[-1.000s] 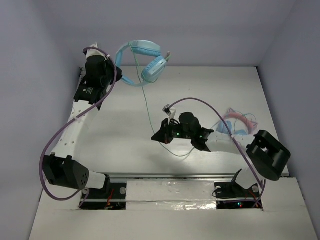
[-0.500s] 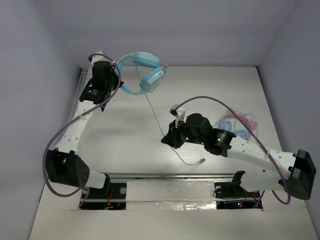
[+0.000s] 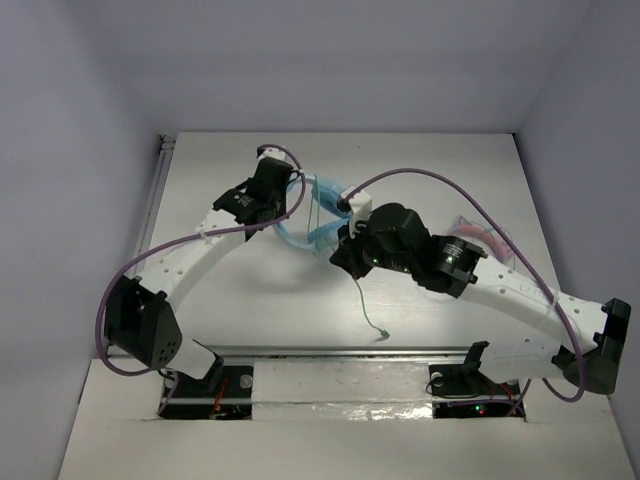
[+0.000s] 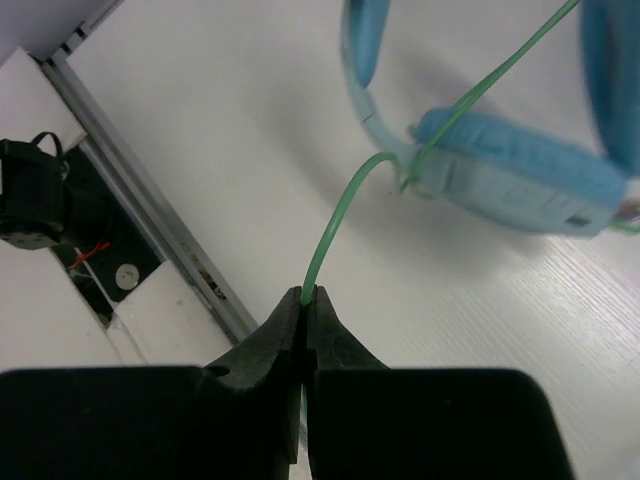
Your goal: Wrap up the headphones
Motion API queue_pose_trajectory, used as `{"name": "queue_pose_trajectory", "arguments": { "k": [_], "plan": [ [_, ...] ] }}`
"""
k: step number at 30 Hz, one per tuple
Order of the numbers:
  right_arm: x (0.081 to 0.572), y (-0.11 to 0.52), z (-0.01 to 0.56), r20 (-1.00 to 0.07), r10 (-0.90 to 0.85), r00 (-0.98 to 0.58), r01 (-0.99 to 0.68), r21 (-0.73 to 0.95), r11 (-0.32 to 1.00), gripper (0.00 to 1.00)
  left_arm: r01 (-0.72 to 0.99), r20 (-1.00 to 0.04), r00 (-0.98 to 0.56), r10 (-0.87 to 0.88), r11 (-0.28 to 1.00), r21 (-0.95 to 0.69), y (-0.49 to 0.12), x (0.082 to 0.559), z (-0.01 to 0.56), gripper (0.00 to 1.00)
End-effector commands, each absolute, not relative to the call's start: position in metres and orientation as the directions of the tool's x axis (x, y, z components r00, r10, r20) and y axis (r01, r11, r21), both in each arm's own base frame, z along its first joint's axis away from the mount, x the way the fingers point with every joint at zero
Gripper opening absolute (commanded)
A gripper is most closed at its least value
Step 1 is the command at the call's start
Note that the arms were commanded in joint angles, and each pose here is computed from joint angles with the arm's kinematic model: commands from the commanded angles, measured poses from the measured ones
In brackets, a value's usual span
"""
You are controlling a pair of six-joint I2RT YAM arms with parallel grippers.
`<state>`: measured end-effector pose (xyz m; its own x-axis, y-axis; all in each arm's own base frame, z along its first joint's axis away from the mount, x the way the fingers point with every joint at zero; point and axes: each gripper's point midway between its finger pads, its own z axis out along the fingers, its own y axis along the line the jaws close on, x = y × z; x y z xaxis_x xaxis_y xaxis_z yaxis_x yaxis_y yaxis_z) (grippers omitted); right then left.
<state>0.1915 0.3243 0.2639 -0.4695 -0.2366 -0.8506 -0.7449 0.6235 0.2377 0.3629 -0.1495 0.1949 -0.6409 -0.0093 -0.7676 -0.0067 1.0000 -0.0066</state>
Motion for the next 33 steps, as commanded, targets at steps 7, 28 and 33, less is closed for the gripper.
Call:
{"name": "queue_pose_trajectory", "arguments": {
  "k": [7,28,33],
  "plan": [
    [0.232,0.307,0.285,-0.882,-0.297,-0.365,-0.664,0.023,0.748,0.00,0.205,-0.729,-0.666,0.158,0.978,0.025,-0.170,0.317,0.183,0.00],
    [0.342,0.251,0.275,-0.930,-0.207,-0.305,-0.324,-0.103,0.940,0.00,0.470,-0.708,-0.674,0.211,0.862,-0.191,-0.207,0.264,0.171,0.00],
    [0.365,0.240,0.268,-0.936,-0.159,-0.313,-0.293,-0.064,0.954,0.10,0.529,-0.726,-0.655,0.211,0.814,-0.241,-0.218,0.255,0.182,0.00]
  ]
}}
